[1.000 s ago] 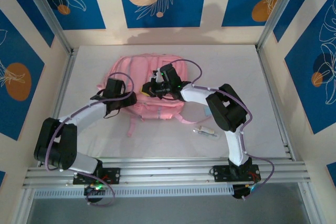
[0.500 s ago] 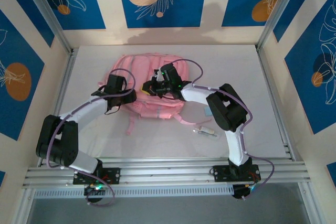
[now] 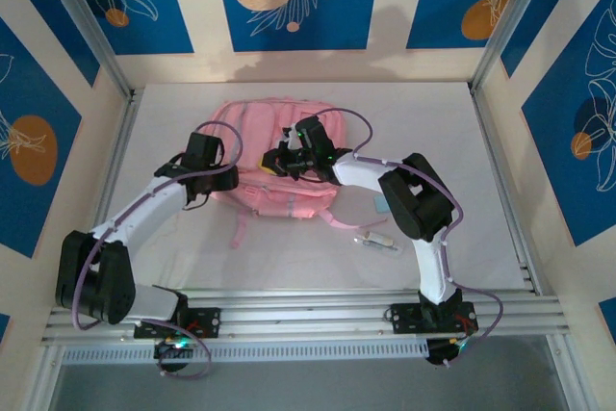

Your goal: Pack the student bag

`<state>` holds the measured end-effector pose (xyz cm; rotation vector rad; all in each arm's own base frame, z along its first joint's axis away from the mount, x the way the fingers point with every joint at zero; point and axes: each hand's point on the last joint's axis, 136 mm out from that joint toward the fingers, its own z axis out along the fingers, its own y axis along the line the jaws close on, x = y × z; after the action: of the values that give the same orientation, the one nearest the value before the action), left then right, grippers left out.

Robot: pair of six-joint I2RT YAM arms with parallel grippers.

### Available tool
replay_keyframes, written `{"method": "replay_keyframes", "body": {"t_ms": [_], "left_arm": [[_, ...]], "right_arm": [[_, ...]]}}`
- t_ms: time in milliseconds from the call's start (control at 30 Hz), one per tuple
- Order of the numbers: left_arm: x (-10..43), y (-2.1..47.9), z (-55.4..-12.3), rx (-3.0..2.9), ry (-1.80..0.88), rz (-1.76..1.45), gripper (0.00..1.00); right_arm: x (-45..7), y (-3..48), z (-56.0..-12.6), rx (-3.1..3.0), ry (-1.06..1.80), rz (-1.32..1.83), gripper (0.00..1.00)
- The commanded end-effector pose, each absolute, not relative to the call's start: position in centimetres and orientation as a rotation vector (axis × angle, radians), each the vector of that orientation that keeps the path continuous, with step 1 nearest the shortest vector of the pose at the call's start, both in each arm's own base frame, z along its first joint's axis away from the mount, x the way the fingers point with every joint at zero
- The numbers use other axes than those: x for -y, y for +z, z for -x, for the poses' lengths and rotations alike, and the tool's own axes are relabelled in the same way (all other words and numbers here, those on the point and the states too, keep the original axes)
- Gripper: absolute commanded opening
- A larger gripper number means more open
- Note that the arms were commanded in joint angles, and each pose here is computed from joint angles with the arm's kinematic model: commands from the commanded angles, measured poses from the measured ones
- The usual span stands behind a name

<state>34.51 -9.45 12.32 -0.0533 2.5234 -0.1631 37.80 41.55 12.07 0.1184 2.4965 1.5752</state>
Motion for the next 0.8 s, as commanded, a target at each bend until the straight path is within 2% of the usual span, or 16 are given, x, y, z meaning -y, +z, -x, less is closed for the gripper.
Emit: {"method": "replay_keyframes", "body": {"t_ms": [0,133,267,333,400,567,767], "left_arm": [[12.7,14.2,-35.0,-2.450,-0.422,-0.009,0.62],[14.3,14.1,-35.7,-2.375,-0.544,0.021,0.65],[13.2,13.2,-36.2,-2.379,-0.460,0.071,0.65],[12.4,13.3,-36.0,-2.372,-0.416,0.101,0.65],[11.4,13.6,-35.5,-2.358,-0.376,0.139,0.66],[9.8,14.6,-34.4,-2.338,-0.306,0.198,0.69],[9.8,14.8,-34.0,-2.337,-0.332,0.232,0.70]], "right_arm": [[-41.1,13.3,-37.7,-2.495,1.579,-0.084,0.00],[-41.3,14.1,-37.9,-2.482,1.637,-0.108,0.00],[-41.3,14.5,-38.3,-2.486,1.600,-0.104,0.00],[-40.9,13.9,-38.7,-2.502,1.523,-0.103,0.15],[-40.4,13.3,-39.4,-2.515,1.453,-0.118,0.24],[-40.3,12.0,-40.8,-2.566,1.288,-0.129,0.35],[-40.4,9.0,-41.6,-2.678,1.035,-0.147,0.37]]}}
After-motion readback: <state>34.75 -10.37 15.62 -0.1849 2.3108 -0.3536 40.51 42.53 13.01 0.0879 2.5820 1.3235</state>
